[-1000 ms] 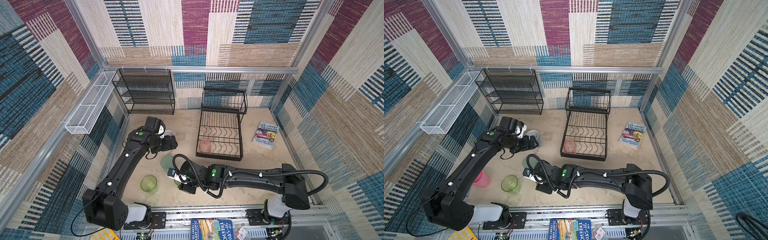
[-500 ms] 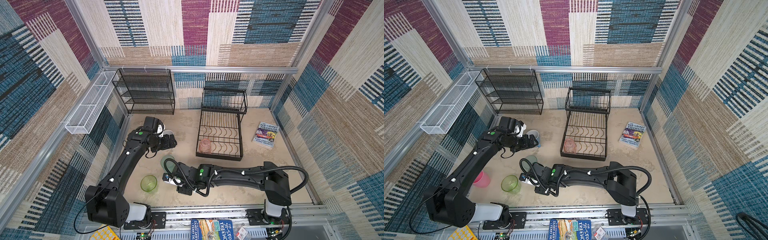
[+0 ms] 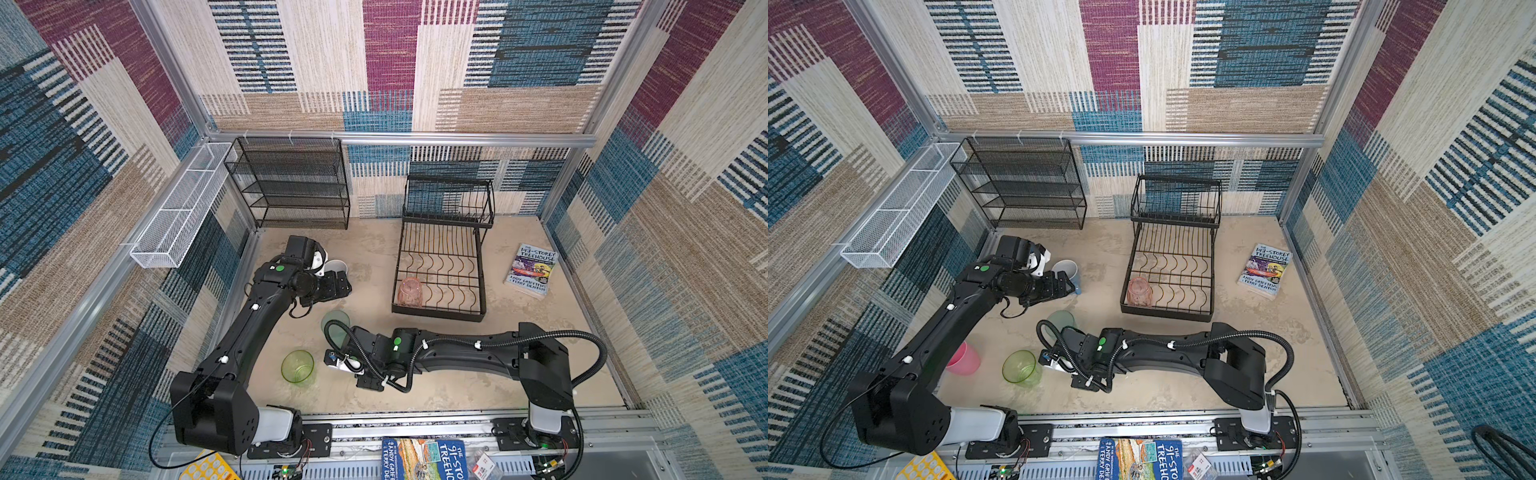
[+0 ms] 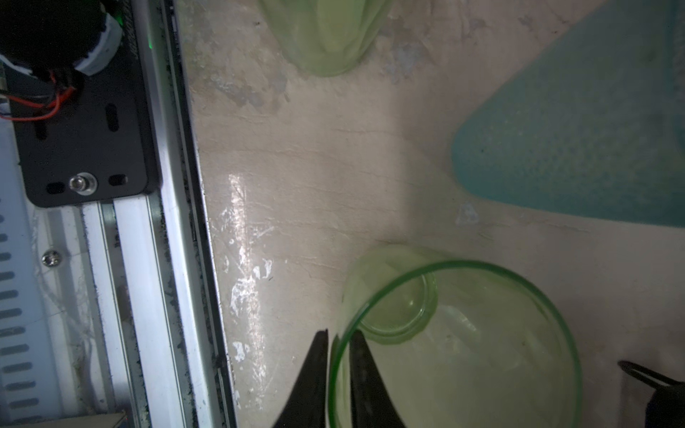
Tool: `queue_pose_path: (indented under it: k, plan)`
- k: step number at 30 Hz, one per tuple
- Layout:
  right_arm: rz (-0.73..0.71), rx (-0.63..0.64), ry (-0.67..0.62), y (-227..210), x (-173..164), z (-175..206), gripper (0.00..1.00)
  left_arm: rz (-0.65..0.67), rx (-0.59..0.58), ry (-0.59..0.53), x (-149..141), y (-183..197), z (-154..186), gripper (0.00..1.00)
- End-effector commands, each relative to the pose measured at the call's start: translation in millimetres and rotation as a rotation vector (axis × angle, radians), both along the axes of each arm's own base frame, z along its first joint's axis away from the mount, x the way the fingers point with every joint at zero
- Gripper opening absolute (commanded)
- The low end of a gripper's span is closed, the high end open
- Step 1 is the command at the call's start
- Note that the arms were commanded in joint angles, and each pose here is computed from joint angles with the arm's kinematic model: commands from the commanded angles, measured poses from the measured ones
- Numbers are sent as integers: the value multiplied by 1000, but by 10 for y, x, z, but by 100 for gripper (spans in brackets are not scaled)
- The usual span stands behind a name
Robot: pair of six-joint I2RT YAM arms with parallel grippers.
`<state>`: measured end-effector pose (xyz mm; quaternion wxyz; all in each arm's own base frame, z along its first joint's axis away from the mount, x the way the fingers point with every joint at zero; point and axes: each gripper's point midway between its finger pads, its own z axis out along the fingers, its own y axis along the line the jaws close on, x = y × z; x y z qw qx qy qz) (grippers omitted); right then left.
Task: Load cups into a dish rack
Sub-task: Pick up the cup from the bottom-center of the table.
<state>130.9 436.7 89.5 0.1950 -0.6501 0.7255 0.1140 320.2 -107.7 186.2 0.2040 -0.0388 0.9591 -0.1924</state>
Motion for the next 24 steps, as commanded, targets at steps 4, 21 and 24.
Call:
queue_pose_path:
  k: [4, 21, 24]
  plan:
    - [9, -10, -8, -20, -3, 31, 3, -31, -6, -43, 28, -16, 59, 91]
    - [-132, 343, -117, -411, 64, 1194, 0, 12, -118, -82, 22, -124, 348, 91]
    - [-196, 453, -114, -600, 130, 1470, 0, 17, -173, -96, 10, -189, 465, 91]
